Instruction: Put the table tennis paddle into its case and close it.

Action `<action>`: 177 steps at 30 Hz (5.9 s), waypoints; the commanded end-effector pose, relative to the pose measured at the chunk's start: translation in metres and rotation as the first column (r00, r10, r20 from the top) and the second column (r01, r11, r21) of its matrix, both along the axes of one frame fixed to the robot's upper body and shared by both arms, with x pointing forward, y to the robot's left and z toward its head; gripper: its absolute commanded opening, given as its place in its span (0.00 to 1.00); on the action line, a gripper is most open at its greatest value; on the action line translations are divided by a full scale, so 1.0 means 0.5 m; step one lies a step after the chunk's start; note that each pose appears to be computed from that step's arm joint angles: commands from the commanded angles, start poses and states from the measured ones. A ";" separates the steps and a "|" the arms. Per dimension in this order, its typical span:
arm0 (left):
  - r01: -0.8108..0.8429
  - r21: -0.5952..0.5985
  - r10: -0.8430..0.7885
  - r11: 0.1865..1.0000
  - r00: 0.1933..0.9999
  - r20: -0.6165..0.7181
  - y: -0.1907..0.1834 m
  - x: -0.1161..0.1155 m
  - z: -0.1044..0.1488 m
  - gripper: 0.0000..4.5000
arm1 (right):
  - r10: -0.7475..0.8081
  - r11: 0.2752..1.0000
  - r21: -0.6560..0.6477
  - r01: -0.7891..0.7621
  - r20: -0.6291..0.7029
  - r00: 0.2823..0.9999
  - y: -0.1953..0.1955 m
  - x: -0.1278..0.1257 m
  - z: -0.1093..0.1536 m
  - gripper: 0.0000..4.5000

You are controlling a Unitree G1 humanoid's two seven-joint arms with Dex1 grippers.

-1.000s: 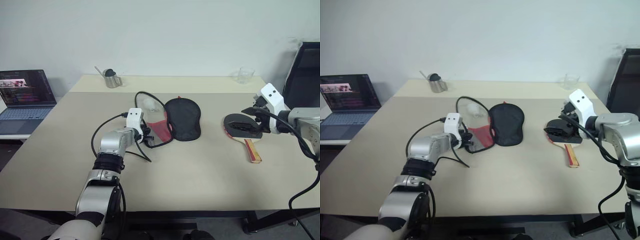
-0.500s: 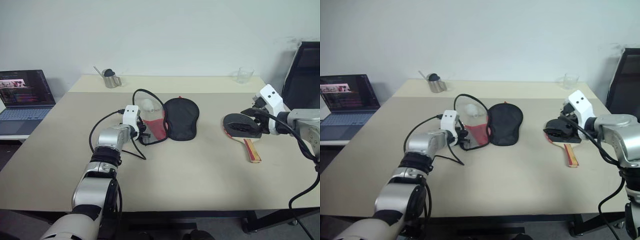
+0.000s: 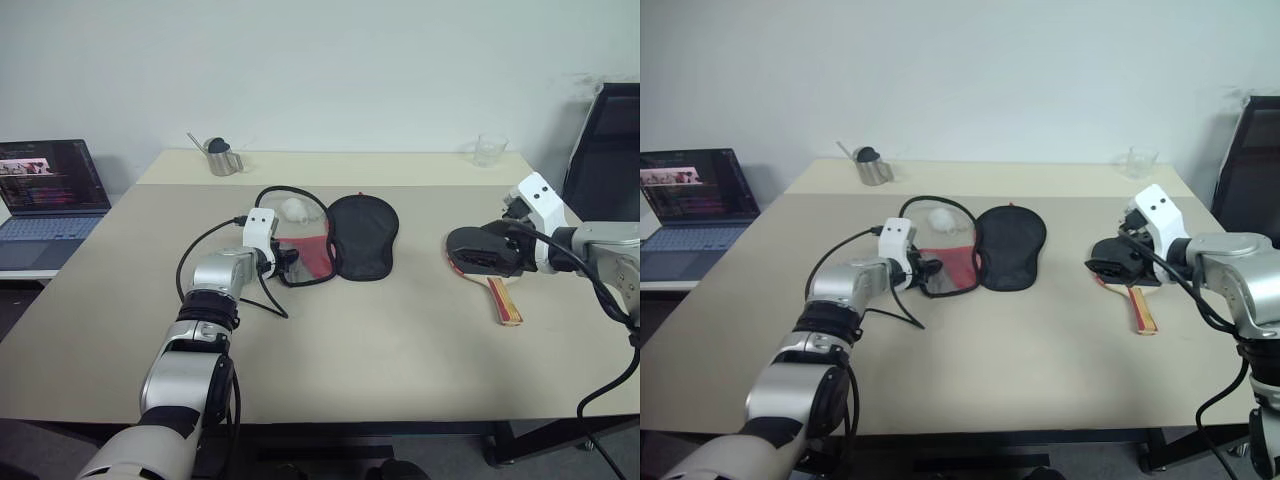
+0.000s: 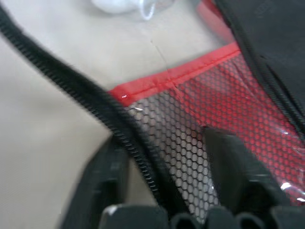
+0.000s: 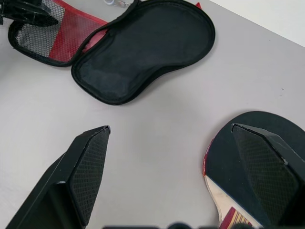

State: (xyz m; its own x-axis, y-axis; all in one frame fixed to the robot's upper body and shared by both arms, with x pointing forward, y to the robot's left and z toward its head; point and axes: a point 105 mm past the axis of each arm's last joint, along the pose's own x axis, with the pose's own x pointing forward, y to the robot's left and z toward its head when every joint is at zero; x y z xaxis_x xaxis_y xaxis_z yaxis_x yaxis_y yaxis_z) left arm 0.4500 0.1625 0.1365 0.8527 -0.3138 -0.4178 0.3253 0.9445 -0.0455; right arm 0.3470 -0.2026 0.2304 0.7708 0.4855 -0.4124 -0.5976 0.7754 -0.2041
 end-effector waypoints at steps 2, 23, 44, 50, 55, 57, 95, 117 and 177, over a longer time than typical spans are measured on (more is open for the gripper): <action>0.165 0.093 -0.174 0.982 0.979 0.110 0.001 -0.009 0.071 0.87 | -0.057 0.998 0.026 0.057 -0.001 0.998 -0.013 -0.005 0.016 1.00; 0.714 0.287 -0.767 0.639 0.622 0.157 -0.003 -0.198 0.155 0.87 | -0.575 0.766 0.172 0.620 -0.249 0.779 -0.136 0.020 -0.087 1.00; 0.781 0.305 -0.833 0.545 0.545 0.093 -0.057 -0.226 0.125 0.87 | -0.669 0.668 0.104 0.736 -0.349 0.656 -0.115 0.042 -0.240 1.00; 0.776 0.313 -0.830 0.548 0.550 0.092 -0.054 -0.226 0.125 0.88 | -0.671 0.688 0.078 0.721 -0.310 0.674 -0.117 0.052 -0.247 0.78; 0.774 0.316 -0.830 0.549 0.550 0.092 -0.054 -0.225 0.124 0.88 | -0.670 0.686 0.094 0.721 -0.305 0.677 -0.112 0.061 -0.241 0.39; 0.773 0.319 -0.829 0.549 0.551 0.091 -0.054 -0.225 0.124 0.88 | -0.663 0.693 0.103 0.713 -0.296 0.687 -0.105 0.067 -0.233 0.25; 0.664 0.323 -0.717 0.674 0.693 0.071 0.015 -0.254 0.106 0.88 | -0.322 0.819 0.454 0.351 -0.144 0.936 0.371 0.227 -0.039 0.24; 0.644 0.323 -0.693 0.693 0.719 0.052 0.022 -0.272 0.101 0.88 | -0.423 0.783 0.412 0.466 -0.197 0.884 0.364 0.241 -0.107 0.24; 0.504 0.338 -0.565 0.795 0.817 0.110 0.043 -0.215 0.105 0.88 | -0.371 0.764 0.483 0.427 -0.212 0.904 0.369 0.245 -0.065 0.99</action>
State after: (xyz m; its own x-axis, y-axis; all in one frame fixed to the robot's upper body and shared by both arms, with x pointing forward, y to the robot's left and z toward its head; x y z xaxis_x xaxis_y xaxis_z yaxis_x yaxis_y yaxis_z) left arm 0.3332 0.1762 0.1769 0.5951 -0.6714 -0.4416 0.8015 0.5358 0.2655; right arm 0.4641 -0.0193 0.1568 0.8837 0.2794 -0.3756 -0.1582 0.9334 0.3221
